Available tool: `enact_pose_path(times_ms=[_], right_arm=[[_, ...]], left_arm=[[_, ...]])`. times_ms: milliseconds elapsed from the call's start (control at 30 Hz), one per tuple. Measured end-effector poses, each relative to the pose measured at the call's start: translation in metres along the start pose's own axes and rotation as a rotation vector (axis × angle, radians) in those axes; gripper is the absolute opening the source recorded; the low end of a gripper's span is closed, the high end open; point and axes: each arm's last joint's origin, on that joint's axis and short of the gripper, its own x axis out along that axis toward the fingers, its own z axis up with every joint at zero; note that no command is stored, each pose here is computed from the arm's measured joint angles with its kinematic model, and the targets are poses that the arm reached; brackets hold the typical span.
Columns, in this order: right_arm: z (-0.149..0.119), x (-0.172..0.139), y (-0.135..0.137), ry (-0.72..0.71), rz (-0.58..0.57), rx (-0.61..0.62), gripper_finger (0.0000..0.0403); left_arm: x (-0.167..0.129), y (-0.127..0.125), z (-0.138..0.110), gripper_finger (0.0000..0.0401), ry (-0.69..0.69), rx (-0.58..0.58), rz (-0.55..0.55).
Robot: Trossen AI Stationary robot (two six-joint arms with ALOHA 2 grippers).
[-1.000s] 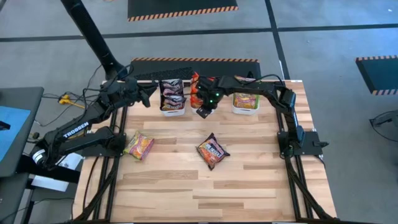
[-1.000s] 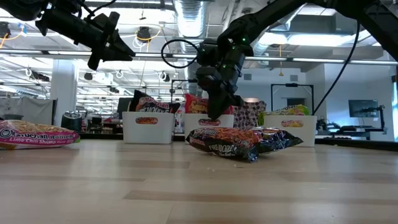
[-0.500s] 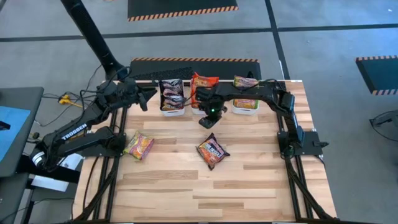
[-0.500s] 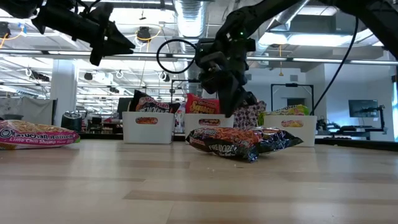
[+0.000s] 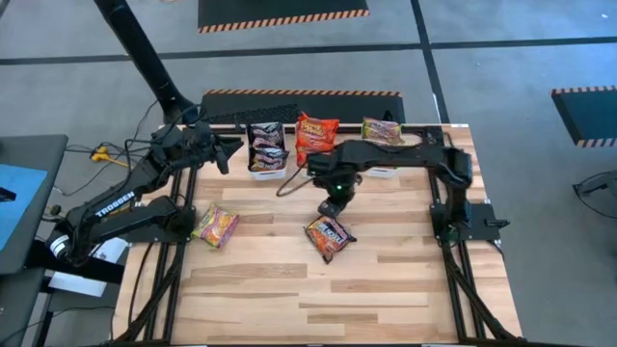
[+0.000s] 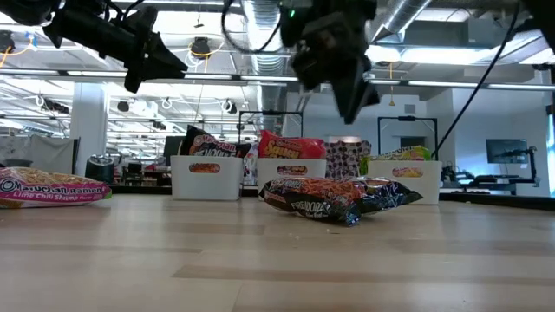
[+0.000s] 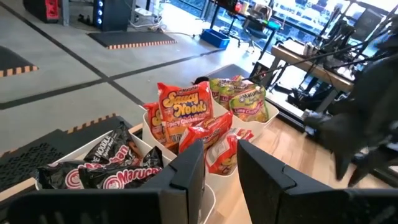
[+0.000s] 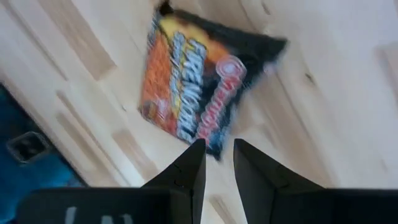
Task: Sort Maruchan noodles
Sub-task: Put the black noodle pack into the left white bin
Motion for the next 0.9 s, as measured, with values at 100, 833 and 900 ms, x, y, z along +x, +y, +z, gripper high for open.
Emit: enact_pose_path(times_ms=[100,833,900], right_arm=[[-0.016,-0.016,0.009,-0.038,-0.062,-0.032,0.0109],[-0.150,-0.076,0.004,-0.368,-0.059,-0.107,0.0109],[-0.159,-0.069,-0.001,-0.391,-0.032,-0.095,0.0109]], left_arm=[[0.000,0.000,0.000,0.0086,0.000,-0.002,0.000],[-0.001,0.002,-0.014,0.0086,0.152,-0.234,0.014],[-0.001,0.001,-0.015,0.0086,0.167,-0.253,0.002]])
